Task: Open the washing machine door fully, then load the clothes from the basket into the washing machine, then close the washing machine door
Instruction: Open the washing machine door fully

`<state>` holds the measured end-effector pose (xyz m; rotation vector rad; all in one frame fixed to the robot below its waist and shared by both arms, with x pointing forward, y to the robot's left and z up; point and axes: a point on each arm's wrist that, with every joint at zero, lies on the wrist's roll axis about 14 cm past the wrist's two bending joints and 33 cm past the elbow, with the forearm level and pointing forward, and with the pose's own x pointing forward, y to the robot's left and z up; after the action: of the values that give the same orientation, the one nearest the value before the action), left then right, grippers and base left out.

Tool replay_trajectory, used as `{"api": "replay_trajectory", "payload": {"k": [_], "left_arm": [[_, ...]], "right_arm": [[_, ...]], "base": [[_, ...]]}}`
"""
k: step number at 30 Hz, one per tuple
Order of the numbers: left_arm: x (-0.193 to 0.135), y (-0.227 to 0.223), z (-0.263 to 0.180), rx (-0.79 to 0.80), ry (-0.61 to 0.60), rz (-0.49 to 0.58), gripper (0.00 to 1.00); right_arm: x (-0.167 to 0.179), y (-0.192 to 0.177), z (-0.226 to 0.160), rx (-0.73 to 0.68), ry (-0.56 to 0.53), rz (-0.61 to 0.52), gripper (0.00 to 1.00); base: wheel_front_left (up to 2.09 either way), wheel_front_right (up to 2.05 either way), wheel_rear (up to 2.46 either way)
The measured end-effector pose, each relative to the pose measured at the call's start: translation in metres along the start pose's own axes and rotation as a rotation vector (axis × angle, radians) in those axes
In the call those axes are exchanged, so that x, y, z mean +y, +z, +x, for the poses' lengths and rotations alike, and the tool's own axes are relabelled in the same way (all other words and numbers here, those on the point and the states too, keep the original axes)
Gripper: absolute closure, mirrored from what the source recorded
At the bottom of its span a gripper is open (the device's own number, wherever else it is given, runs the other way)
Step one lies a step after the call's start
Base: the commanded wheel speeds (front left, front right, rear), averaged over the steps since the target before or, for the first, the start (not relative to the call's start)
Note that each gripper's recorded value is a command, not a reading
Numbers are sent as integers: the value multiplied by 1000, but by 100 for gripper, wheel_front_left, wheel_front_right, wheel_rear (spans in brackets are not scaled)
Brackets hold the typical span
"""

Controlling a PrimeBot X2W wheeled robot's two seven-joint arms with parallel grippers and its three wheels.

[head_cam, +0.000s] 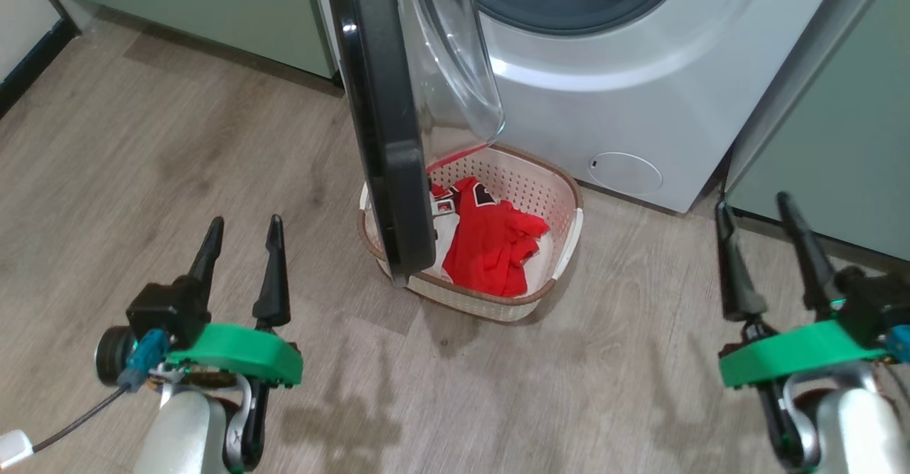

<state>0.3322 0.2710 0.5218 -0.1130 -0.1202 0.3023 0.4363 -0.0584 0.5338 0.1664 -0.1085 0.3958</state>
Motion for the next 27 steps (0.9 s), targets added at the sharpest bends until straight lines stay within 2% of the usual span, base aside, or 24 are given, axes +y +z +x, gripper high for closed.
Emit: {"api": "replay_trajectory", "payload": {"k": [8, 27], "left_arm": [[0, -2, 0, 5, -1, 4, 0], [2, -7, -1, 23, 2, 17, 0]], "right_arm": [[10, -28, -4, 77, 27, 16, 0], [15, -38, 6, 90, 43, 10, 0]], "base": [[0, 0, 0], [0, 0, 0]]}}
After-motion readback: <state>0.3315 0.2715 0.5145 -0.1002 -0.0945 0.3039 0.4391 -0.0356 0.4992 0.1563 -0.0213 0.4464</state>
